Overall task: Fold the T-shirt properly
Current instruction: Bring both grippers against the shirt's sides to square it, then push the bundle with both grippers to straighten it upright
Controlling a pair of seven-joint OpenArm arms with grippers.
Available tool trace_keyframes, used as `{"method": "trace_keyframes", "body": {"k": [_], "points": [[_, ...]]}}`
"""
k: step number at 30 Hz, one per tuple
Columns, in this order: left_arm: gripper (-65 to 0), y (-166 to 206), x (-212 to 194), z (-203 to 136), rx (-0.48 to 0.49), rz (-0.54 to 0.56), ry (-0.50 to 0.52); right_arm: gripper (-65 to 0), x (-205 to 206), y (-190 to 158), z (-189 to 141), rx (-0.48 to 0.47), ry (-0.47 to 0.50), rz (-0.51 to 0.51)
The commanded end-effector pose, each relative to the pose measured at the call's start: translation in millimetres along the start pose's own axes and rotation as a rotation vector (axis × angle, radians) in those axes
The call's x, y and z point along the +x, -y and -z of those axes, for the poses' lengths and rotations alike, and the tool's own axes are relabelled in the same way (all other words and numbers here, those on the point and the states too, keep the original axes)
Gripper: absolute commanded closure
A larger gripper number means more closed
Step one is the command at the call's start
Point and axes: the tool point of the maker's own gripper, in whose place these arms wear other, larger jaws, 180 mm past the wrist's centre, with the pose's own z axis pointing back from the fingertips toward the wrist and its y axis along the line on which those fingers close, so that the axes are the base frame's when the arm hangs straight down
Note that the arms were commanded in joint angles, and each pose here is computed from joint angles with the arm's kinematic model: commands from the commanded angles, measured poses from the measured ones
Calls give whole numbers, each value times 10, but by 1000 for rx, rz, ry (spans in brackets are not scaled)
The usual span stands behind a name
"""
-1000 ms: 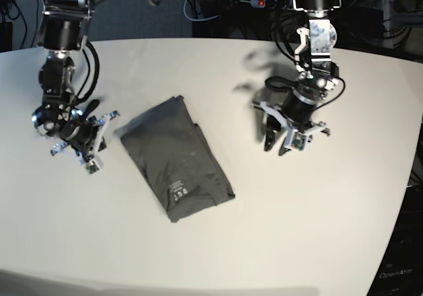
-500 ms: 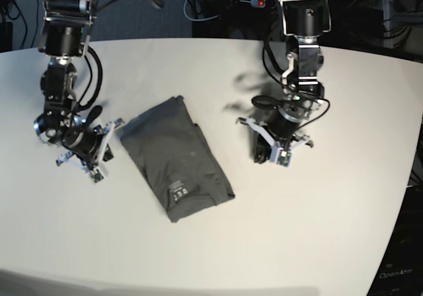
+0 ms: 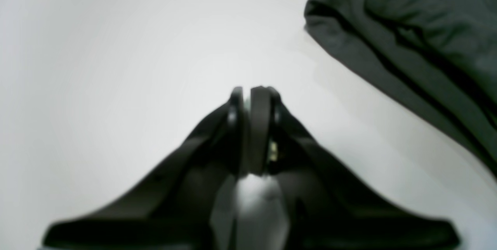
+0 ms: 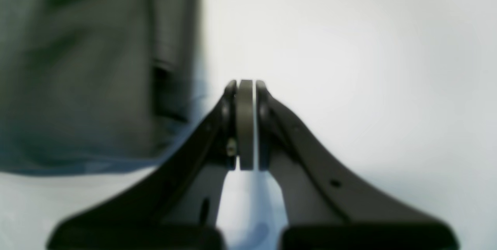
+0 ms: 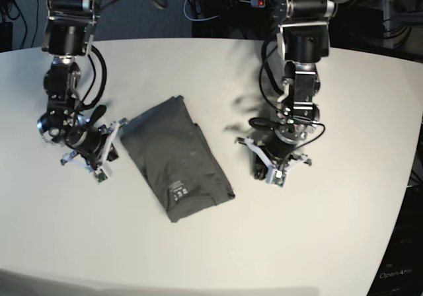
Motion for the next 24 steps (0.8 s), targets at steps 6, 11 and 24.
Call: {"method": "trace_keyframes", "body": {"k": [6, 11, 24], "points": [[-37, -22, 310, 117, -1, 6, 67, -7, -43, -30, 94, 24, -1, 43], [-37, -17, 374, 217, -11, 1, 60, -7, -200, -108, 82, 34, -25, 55], [-37, 718, 476, 460, -172, 48, 36, -7, -629, -501, 74, 96, -94, 97]]}}
